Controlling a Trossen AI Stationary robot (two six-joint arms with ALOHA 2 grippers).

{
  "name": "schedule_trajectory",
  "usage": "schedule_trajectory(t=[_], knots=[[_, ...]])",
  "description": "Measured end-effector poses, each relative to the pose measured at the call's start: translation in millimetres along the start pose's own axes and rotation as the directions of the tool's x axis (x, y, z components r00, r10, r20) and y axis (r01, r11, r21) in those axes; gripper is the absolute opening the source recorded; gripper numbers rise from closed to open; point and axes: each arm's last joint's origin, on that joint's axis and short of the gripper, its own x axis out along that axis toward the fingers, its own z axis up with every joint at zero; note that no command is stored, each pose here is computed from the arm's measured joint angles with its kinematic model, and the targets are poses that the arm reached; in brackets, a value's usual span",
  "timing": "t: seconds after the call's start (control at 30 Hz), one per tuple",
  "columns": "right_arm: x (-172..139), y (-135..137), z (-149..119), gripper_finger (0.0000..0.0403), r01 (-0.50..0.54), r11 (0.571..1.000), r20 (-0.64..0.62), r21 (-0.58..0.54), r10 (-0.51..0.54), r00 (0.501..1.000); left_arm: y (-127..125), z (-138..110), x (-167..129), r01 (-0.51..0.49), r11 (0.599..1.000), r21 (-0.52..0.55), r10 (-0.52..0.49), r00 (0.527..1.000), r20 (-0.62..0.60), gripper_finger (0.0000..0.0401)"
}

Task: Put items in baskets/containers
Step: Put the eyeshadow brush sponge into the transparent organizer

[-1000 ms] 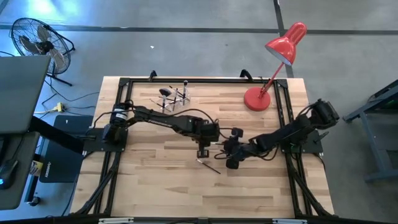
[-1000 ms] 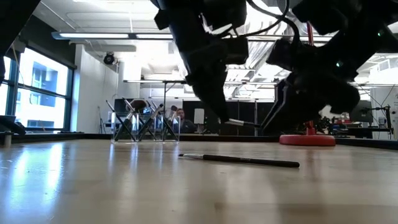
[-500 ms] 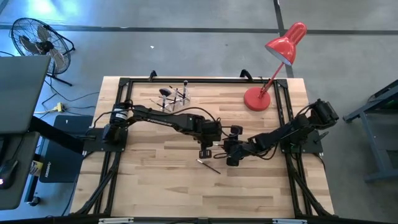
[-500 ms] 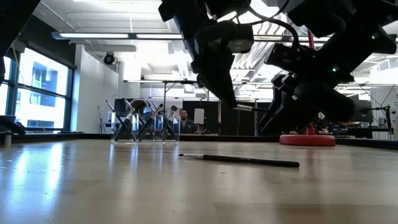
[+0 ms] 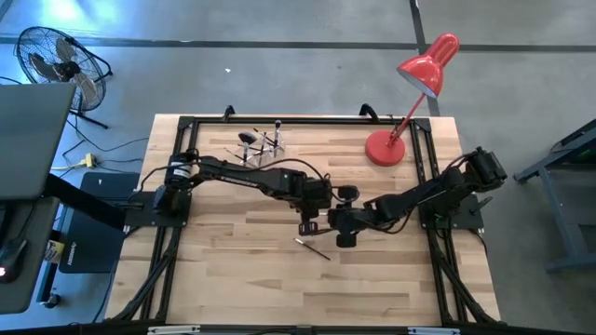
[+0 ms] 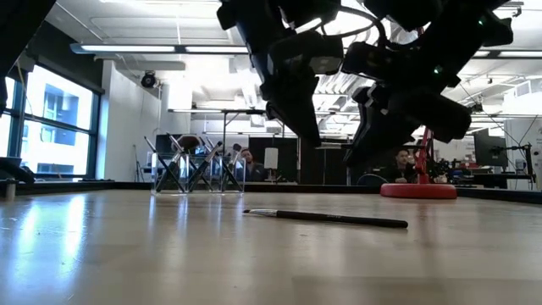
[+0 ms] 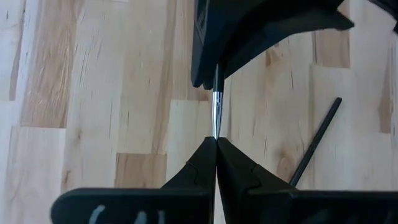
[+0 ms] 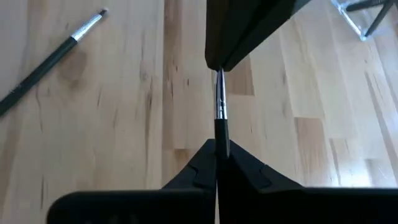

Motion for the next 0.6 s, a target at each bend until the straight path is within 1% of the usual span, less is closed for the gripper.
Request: schedule_trajectory(t=[0.07,0.13,0.23,0.27,0.53,0.6], knots=[[-0.1,-1.0,0.3,0.0016,0.007,1.000,-0.008,0.013,-0.007,1.000,0.3,0.7,0.0,0.003,1.000,-0.008,-0.003,1.000,0.006,0.0000],[-0.5,-0.9,1.2,0.0010,0.002,1.000,-0.008,0.018,-0.002,1.000,0.3,1.1,0.0,0.001,1.000,-0.029,-0.001,1.000,0.011,0.0003],[-0.6,-0.4,1.5,0.0009,-0.012,0.999,-0.007,0.032,0.013,1.000,-0.2,1.8,0.0,-0.003,0.997,-0.077,0.005,1.000,0.019,0.0012],[-0.6,-0.4,1.4,0.0012,-0.012,0.999,-0.008,0.048,0.012,1.000,-0.1,1.9,0.0,-0.005,0.997,-0.078,0.007,1.000,0.021,0.0017],[-0.5,-0.5,1.1,0.0009,-0.009,0.989,-0.011,0.146,0.011,1.000,-0.1,2.8,-0.2,-0.005,0.997,-0.078,0.007,1.000,0.030,0.0078],[-0.5,-0.7,0.9,0.0012,-0.005,0.984,-0.013,0.178,0.007,1.000,0.2,1.7,-0.2,-0.006,0.998,-0.061,0.008,1.000,0.018,0.0094]])
